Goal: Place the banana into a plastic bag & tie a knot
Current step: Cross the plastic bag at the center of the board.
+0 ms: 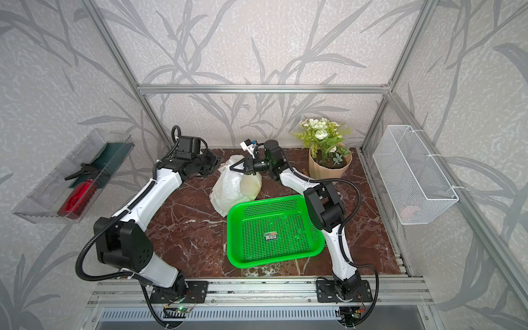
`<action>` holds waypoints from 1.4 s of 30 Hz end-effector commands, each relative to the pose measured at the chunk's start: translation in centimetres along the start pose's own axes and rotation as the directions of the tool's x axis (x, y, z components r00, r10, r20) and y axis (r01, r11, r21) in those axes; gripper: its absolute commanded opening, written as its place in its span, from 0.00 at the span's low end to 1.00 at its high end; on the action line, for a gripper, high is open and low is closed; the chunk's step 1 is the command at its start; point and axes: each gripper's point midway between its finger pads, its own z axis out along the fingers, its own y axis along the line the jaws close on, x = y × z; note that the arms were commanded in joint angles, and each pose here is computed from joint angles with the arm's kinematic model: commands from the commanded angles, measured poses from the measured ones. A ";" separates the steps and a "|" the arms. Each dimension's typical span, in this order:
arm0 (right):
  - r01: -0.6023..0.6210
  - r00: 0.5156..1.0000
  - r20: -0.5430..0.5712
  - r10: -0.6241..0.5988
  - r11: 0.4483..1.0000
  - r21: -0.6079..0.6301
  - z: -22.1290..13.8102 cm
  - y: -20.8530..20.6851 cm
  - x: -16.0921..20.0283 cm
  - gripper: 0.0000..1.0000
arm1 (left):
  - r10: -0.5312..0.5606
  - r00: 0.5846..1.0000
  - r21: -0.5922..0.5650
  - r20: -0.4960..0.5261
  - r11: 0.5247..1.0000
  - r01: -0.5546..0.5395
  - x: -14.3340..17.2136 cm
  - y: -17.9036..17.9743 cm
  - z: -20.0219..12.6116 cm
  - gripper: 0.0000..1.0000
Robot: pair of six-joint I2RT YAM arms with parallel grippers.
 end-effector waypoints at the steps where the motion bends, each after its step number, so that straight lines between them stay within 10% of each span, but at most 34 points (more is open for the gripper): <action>1: 0.050 0.999 -0.007 -0.050 0.998 -0.034 0.3 1.0 -0.3 0.00 | -0.109 0.993 0.053 -0.036 0.992 0.110 1.0 -0.7 -1.3 0.29; 42: 0.042 0.999 -0.010 -0.043 0.998 -0.044 0.7 0.9 -0.3 0.00 | -0.157 0.983 0.026 -0.091 0.987 0.160 2.5 0.0 0.0 0.13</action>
